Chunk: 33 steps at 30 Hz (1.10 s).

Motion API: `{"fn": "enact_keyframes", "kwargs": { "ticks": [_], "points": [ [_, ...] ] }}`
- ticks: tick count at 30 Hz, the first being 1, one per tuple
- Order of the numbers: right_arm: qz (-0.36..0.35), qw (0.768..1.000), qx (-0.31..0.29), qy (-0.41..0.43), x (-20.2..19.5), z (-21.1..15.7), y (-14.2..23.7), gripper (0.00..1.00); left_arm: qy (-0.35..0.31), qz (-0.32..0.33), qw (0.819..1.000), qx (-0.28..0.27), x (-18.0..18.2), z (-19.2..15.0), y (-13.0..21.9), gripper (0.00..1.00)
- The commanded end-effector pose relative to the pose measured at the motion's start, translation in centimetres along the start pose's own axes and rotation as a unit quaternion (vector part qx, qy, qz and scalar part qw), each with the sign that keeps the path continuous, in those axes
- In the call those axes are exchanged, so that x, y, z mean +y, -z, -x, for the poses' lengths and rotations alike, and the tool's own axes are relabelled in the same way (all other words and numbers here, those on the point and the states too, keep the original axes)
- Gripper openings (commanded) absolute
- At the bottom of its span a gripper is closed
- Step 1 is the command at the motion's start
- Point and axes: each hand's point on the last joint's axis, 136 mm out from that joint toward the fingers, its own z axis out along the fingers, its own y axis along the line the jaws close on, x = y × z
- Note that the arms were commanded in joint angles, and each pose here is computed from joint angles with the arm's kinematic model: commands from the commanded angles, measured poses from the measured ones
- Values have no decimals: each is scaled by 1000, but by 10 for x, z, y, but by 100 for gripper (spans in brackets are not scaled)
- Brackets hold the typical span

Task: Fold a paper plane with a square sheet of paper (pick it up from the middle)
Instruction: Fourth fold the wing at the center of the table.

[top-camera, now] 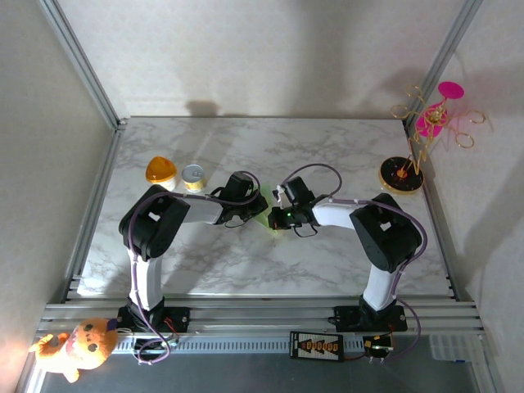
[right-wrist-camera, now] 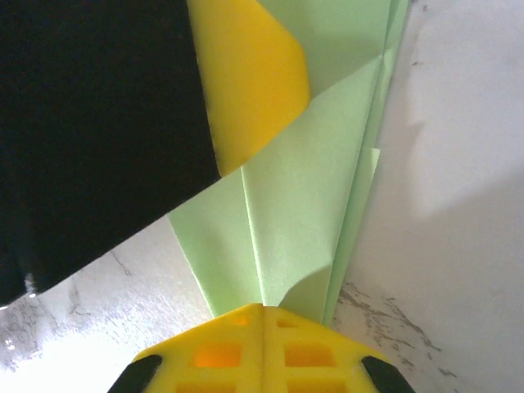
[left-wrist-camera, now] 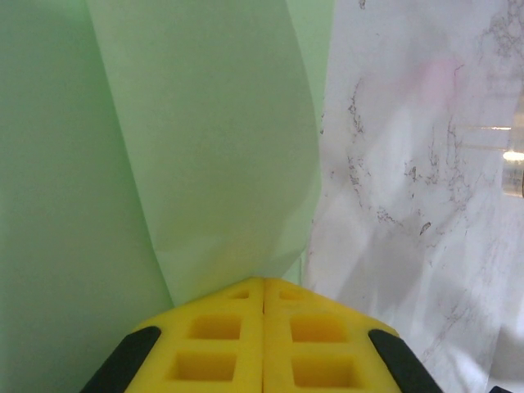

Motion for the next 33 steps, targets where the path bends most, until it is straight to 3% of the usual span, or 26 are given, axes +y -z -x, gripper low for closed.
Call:
{"fn": "enact_keyframes", "kwargs": {
  "ticks": [1,11,13,18,25,33],
  "points": [
    [-7,998,55,-14,-10,-38,1,1,21,57,998,6,39,-4,-9,6],
    [-15,996,77,-37,-17,-73,21,2,21,54,998,9,39,-5,-9,6],
    [-15,998,60,-32,-14,-66,26,2,19,50,999,9,37,-6,-9,6],
    [21,999,-45,10,18,-9,52,4,17,41,999,12,33,-5,-9,6],
    [21,999,-41,10,19,16,26,4,18,24,999,15,22,-6,-7,7],
    [-16,1000,3,5,-5,-2,0,3,15,-20,999,20,-3,-3,1,8]
  ]
}}
